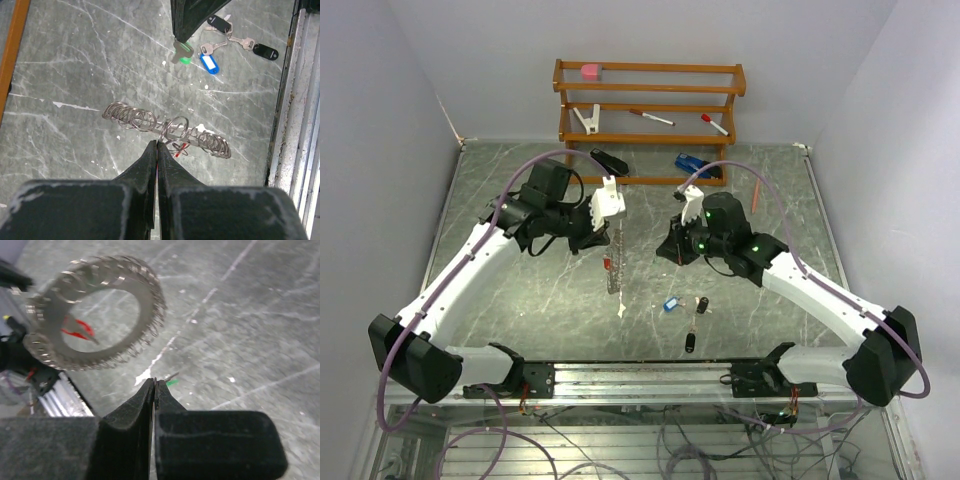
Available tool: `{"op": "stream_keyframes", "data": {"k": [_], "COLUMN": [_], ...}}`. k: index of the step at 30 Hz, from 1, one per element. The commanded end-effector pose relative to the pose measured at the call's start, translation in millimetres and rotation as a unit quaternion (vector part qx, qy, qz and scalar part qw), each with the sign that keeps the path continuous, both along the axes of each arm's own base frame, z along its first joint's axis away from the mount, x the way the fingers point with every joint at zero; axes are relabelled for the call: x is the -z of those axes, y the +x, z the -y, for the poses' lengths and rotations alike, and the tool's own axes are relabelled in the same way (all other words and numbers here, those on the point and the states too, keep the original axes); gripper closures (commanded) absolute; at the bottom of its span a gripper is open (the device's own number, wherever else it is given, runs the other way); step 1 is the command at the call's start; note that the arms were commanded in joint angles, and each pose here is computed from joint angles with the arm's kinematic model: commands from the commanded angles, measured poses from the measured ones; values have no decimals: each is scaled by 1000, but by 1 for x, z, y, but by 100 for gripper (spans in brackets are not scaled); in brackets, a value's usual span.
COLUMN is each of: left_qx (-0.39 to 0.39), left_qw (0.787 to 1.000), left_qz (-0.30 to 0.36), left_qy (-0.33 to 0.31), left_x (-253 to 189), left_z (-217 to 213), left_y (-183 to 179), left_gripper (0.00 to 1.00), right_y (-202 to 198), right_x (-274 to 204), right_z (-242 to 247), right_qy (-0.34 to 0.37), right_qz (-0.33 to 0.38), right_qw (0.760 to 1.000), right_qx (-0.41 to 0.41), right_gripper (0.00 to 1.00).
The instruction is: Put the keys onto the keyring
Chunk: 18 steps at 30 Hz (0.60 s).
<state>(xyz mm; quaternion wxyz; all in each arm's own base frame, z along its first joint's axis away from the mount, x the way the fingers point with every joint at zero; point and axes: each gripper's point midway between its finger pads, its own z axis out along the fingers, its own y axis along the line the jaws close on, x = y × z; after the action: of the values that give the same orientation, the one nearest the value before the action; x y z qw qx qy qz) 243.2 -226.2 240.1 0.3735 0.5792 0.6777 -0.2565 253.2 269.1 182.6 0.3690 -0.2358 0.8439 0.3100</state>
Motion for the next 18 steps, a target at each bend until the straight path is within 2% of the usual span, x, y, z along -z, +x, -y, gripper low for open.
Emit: {"op": "stream_keyframes", "data": {"k": [1, 13, 18], "left_qx": [10, 1, 1], "left_qw": [1000, 1000, 1000], "left_qz": [27, 17, 18], "left_qy": [2, -4, -3], "left_x": [-12, -11, -11], "left_z": [4, 13, 14], "left_y": [-1, -1, -1], "left_gripper": [93, 93, 93], "right_y": [-17, -38, -32], "right_x": [-40, -94, -99], "right_z": [-23, -46, -52], "right_qy": [78, 212, 221], "right_qz": [16, 20, 7], "right_qw": [994, 966, 966], "right_qx": [-80, -146, -132], "right_gripper": [100, 100, 100]}}
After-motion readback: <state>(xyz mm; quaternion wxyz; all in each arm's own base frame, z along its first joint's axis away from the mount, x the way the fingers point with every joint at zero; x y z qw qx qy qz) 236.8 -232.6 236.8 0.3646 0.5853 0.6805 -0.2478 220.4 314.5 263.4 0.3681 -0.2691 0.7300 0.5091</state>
